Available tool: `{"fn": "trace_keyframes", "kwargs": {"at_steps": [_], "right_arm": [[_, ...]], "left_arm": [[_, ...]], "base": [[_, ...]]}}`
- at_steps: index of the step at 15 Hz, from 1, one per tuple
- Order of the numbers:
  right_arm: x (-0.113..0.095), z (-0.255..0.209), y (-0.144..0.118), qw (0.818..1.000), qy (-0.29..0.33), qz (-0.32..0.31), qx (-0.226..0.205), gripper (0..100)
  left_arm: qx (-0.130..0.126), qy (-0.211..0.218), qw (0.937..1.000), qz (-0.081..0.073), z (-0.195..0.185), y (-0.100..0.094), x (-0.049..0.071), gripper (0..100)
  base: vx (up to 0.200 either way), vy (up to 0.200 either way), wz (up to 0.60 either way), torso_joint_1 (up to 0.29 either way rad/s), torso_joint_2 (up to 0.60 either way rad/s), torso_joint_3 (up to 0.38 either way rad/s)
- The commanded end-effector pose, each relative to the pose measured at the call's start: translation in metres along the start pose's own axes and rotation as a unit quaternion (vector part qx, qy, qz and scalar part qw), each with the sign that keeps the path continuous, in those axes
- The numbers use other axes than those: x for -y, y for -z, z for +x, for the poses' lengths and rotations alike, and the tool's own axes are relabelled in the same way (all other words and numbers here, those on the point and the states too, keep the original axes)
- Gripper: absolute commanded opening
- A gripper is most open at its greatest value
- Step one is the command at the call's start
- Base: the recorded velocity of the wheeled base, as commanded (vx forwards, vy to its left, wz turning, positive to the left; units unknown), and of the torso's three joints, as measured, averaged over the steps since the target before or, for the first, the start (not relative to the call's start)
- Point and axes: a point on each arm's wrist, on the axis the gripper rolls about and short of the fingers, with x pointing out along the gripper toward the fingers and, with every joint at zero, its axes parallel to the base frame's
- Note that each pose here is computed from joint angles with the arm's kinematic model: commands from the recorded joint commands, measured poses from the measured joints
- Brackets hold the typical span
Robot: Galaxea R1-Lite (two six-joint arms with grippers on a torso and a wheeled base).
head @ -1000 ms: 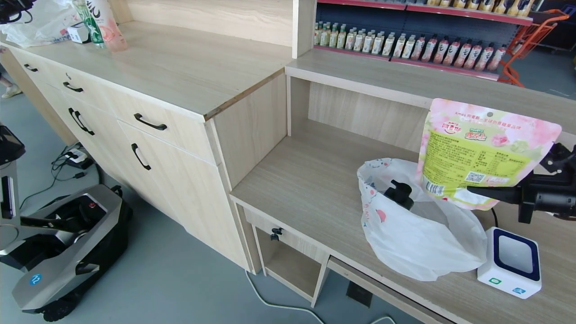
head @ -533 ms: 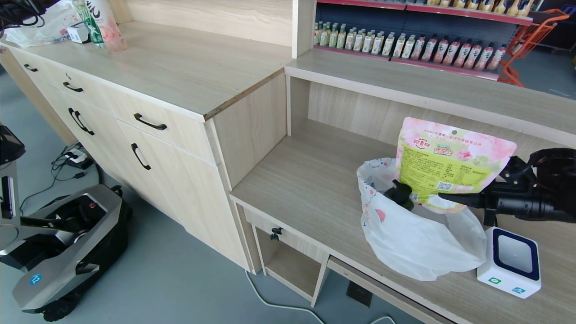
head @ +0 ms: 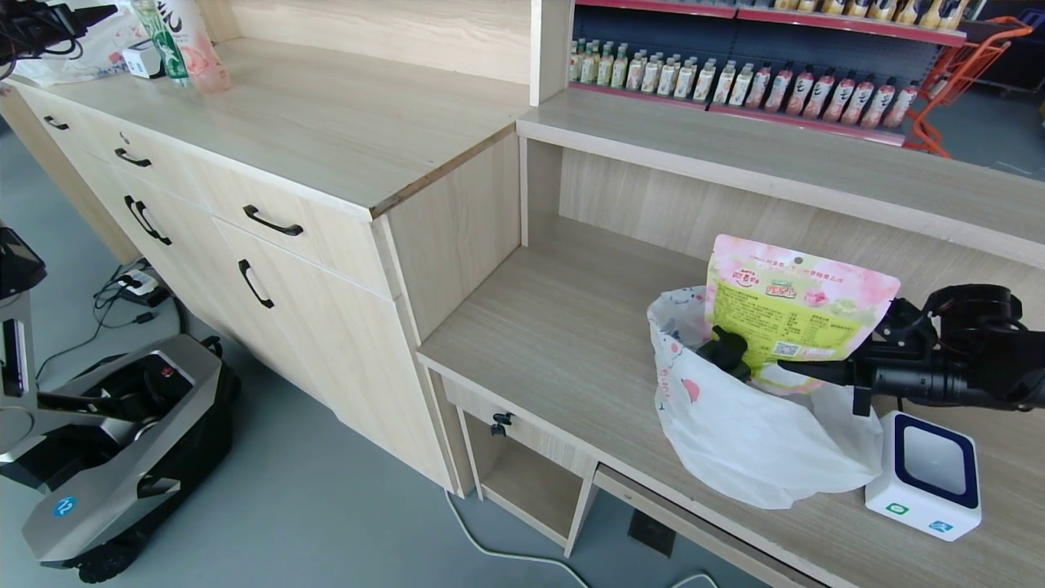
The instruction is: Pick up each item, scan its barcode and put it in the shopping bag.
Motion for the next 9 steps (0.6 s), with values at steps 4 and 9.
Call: {"fn": "trace_keyframes", "kwargs": {"at_steps": [4, 9], "right_arm": [[0.002, 0.011, 0.012, 1.000, -0.007, 0.001, 0.001, 0], [0.004, 0.019, 0.017, 1.000, -0.012, -0.005, 0.004, 0]], "left_arm": [[0.000, 0.000, 1.0000, 0.000, 0.000, 0.000, 0.000, 100], [0.000, 0.000, 1.0000, 0.000, 0.000, 0.000, 0.000, 100]], "base": [[0.000, 0.000, 0.00, 0.000, 0.00, 0.000], [0.000, 0.000, 0.00, 0.000, 0.00, 0.000]]}}
